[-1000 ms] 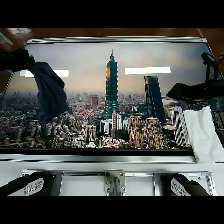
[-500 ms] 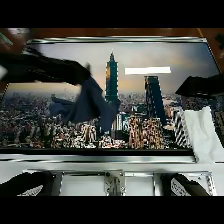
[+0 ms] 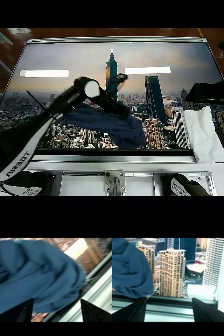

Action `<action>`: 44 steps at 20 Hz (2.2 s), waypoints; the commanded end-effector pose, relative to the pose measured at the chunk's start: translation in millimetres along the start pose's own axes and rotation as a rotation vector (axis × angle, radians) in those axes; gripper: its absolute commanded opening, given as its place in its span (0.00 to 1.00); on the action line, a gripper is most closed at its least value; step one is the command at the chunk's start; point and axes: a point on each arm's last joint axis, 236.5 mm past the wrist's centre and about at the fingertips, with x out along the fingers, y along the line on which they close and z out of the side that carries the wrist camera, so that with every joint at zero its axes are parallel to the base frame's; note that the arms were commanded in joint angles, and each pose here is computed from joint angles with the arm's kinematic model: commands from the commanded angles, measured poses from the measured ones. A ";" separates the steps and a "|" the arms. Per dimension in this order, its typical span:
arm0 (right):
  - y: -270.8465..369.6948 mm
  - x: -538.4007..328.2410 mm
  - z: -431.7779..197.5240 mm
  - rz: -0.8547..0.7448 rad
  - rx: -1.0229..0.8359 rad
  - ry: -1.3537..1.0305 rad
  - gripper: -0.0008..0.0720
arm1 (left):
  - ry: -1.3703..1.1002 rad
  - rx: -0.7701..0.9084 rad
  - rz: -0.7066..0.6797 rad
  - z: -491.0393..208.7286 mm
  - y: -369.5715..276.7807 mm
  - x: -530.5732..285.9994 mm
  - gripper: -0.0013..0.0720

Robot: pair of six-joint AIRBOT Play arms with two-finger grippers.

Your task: Fold the shirts.

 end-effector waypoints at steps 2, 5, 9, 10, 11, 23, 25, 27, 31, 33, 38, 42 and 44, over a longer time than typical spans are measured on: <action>-9.5 33.6 0.2 -0.002 0.003 0.036 0.94 | -0.003 -0.199 0.088 -23.8 115.3 -86.7 0.78; -13.4 80.9 -24.3 0.033 0.000 0.158 0.94 | -0.061 -0.492 0.103 -84.9 189.7 -130.9 0.77; 10.7 148.1 -43.8 0.196 0.076 0.230 0.94 | -0.018 -0.795 0.058 -174.1 233.0 -109.9 0.93; 20.2 159.0 -45.1 0.247 0.104 0.239 0.94 | -0.016 -0.833 0.053 -184.4 238.3 -97.0 0.93; 29.0 167.7 -46.7 0.295 0.131 0.257 0.94 | -0.023 -0.859 0.050 -189.4 241.3 -85.1 0.93; 38.2 189.1 -50.0 0.359 0.183 0.321 0.94 | -0.159 -0.995 0.022 -167.4 279.1 -5.2 0.91; 43.4 196.0 -54.3 0.352 0.168 0.339 0.94 | -0.165 -0.995 0.028 -164.4 280.0 2.6 0.48; 57.9 210.9 -61.8 0.346 0.126 0.366 0.94 | -0.167 -0.973 0.030 -160.8 277.9 2.5 0.14; 83.3 255.4 -81.2 0.319 0.061 0.447 0.94 | -0.170 -0.929 0.015 -156.1 269.4 -7.1 0.07; 93.4 278.2 -87.6 0.310 0.056 0.476 0.94 | -0.166 -0.890 0.003 -154.4 261.7 -12.9 0.07; 115.0 313.8 -85.8 0.352 0.144 0.473 0.94 | -0.187 -0.821 -0.012 -146.5 246.7 -30.8 0.07; 130.4 313.8 -79.2 0.420 0.184 0.462 0.09 | -0.250 -0.766 -0.007 -124.5 241.9 -54.9 0.07; 136.7 294.3 -68.0 0.462 0.077 0.413 0.09 | -0.278 -0.701 -0.006 -105.6 234.2 -78.2 0.07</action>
